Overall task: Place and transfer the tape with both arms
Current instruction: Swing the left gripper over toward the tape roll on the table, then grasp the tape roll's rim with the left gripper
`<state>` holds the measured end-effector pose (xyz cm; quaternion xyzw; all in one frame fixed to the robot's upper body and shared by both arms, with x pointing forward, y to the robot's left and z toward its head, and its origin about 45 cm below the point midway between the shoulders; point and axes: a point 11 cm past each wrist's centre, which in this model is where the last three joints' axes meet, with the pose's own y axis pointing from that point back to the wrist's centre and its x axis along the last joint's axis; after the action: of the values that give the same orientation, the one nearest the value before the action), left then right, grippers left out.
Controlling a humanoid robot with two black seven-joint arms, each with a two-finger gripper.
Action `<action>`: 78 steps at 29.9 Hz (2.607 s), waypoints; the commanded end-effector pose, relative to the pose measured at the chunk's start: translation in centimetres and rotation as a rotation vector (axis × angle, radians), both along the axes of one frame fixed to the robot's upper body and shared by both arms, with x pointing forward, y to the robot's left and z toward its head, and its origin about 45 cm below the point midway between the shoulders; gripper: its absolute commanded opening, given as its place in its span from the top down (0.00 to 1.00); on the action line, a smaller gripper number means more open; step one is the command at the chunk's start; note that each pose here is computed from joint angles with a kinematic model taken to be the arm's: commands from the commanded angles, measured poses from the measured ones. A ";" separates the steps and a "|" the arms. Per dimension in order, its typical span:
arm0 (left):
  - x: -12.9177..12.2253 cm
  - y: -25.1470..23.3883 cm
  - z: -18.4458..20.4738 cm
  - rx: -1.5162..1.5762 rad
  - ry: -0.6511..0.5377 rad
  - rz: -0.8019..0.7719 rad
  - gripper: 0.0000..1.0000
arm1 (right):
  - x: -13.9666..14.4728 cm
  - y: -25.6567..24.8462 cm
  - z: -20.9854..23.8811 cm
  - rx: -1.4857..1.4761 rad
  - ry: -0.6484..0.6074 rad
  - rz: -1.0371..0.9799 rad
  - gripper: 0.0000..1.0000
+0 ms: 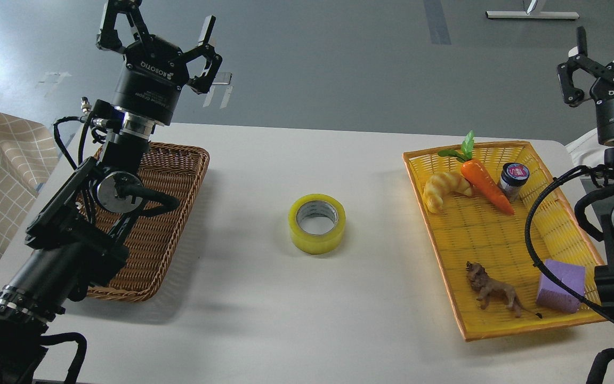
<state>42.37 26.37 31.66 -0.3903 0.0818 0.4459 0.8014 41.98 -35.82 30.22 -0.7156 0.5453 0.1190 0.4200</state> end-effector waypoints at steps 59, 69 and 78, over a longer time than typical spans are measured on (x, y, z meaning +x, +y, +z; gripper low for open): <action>-4.0 -13.3 -9.5 2.328 -0.674 -0.200 0.02 | -2.9 -1.2 -3.5 0.055 0.059 -0.024 0.00; -3.4 -13.8 -11.8 2.363 -0.641 -0.272 0.03 | -3.1 -1.3 -3.9 0.053 0.068 -0.028 0.00; -3.9 -13.8 -14.1 2.384 -0.615 -0.339 0.04 | -3.3 -1.4 -4.2 0.053 0.076 -0.030 0.00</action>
<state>38.54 12.80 18.08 0.5063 -0.5197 0.0267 0.6877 38.73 -37.20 26.04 -0.6909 0.5680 0.1542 0.4200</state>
